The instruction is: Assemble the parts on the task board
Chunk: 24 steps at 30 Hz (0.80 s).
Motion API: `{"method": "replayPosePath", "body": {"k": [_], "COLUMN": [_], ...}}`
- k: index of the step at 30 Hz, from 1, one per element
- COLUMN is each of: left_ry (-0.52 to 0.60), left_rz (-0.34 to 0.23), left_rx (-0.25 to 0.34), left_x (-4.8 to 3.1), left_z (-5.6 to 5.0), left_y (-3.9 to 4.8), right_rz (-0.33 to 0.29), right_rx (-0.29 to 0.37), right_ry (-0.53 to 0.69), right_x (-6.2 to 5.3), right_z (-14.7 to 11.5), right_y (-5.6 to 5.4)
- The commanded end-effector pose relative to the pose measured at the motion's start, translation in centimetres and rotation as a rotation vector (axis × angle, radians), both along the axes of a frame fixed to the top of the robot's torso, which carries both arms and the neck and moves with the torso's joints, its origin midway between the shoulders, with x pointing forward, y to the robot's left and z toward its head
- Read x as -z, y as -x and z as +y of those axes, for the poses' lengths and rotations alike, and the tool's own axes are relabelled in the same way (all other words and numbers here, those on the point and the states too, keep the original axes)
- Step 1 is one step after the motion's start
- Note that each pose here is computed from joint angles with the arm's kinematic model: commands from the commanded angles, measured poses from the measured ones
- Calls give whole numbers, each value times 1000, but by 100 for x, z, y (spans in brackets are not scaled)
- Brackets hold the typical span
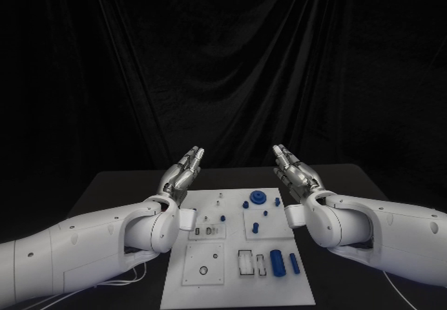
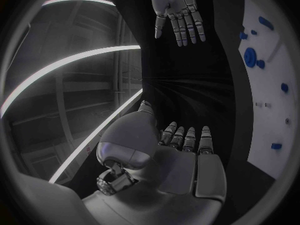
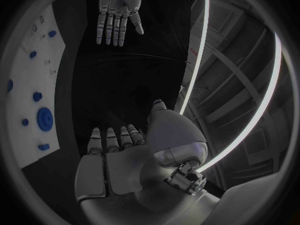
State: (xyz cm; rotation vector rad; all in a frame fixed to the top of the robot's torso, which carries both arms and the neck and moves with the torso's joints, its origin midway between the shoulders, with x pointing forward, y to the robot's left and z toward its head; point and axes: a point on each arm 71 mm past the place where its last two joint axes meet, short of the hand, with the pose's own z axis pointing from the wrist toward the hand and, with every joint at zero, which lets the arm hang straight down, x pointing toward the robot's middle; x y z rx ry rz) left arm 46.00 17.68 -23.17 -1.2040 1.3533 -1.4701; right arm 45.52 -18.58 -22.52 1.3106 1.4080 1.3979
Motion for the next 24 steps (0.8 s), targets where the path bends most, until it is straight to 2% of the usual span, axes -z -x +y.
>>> {"method": "replayPosePath", "body": {"k": [1, 6, 13, 14, 20, 24], "left_ry": [214, 292, 331, 311, 322, 298], "left_rz": [-33, -36, -37, -98, -106, -132], "left_rx": [134, 193, 220, 283, 288, 301], "left_x": [-97, -118, -129, -107, -105, -115], "left_z": [-97, -128, -139, -16, 56, 122], "left_y": [9, 20, 25, -73, -94, -90], "right_rz": [95, 113, 113, 92, 93, 96], "right_rx": [-91, -111, -111, -170, -190, -200], "right_ry": [-167, -194, -195, -218, -222, -226], "right_x": [-3, -7, -7, -21, -22, -20], "right_z": [71, 76, 76, -155, -209, -243], "right_y": [30, 42, 42, 8, 11, 4]}}
